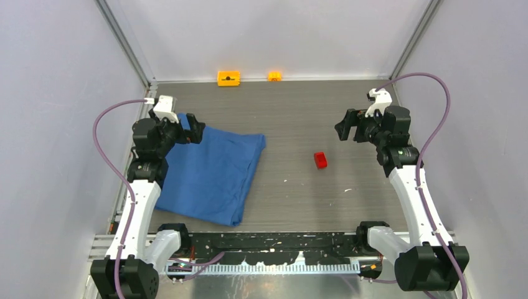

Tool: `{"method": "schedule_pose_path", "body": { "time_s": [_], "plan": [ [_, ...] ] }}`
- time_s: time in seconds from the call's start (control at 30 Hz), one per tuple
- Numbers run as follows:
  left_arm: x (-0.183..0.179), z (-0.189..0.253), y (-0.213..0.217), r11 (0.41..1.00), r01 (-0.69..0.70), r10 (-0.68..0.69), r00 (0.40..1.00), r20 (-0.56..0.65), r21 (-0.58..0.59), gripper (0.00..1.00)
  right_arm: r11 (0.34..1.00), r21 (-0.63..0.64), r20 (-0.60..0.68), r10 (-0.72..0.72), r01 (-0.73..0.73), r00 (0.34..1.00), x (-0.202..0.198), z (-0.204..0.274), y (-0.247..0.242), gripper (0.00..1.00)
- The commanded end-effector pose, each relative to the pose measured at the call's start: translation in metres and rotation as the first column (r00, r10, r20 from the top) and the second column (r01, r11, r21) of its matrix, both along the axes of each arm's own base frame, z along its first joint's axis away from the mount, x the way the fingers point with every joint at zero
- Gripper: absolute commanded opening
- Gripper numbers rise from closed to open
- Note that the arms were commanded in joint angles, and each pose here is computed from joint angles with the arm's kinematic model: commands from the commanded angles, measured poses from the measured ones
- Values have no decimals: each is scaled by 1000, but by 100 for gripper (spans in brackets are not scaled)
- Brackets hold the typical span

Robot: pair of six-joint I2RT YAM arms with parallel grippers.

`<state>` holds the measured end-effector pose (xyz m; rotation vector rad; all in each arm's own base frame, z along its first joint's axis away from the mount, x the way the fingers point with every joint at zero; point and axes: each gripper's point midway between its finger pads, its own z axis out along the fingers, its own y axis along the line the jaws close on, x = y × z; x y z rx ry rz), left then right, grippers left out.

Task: Open and lay out the surgical kit
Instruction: Move the distractor to the center of the board.

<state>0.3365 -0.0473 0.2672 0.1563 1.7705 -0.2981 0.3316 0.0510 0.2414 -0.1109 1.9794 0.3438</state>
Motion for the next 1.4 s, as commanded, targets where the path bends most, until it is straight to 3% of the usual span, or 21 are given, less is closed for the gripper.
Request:
{"method": "schedule_pose_path", "body": {
  "time_s": [0.0, 0.3, 0.63, 0.73, 0.9, 1.1, 1.37],
  "plan": [
    [0, 15, 0, 1000, 7, -7, 998, 67, 2, 100, 1000, -2, 70, 15, -15, 997, 5, 17, 1, 91],
    [-5, 19, -5, 999, 30, -29, 997, 69, -13, 100, 1000, 12, 79, -4, 3, 997, 6, 20, -4, 91],
    [-7, 9, -28, 984, 176, -177, 984, -21, -31, 100, 997, -51, 45, -52, 55, 998, 9, 3, -18, 91],
    [-4, -1, -31, 980, 194, -196, 979, -59, -44, 100, 998, -58, -52, -32, 30, 998, 9, -19, -12, 91],
    [-4, -7, -30, 977, 205, -209, 975, -76, -56, 100, 979, -190, -285, 21, -78, 958, 1, -74, 10, 91],
    [-4, -5, -25, 982, 182, -185, 981, -60, -50, 100, 953, -245, -399, 68, -178, 914, -1, -113, 47, 91],
    [-7, 4, -22, 985, 172, -172, 985, -18, -36, 100, 915, -351, -517, -11, -201, 856, 4, -160, 47, 87]
  ]
}}
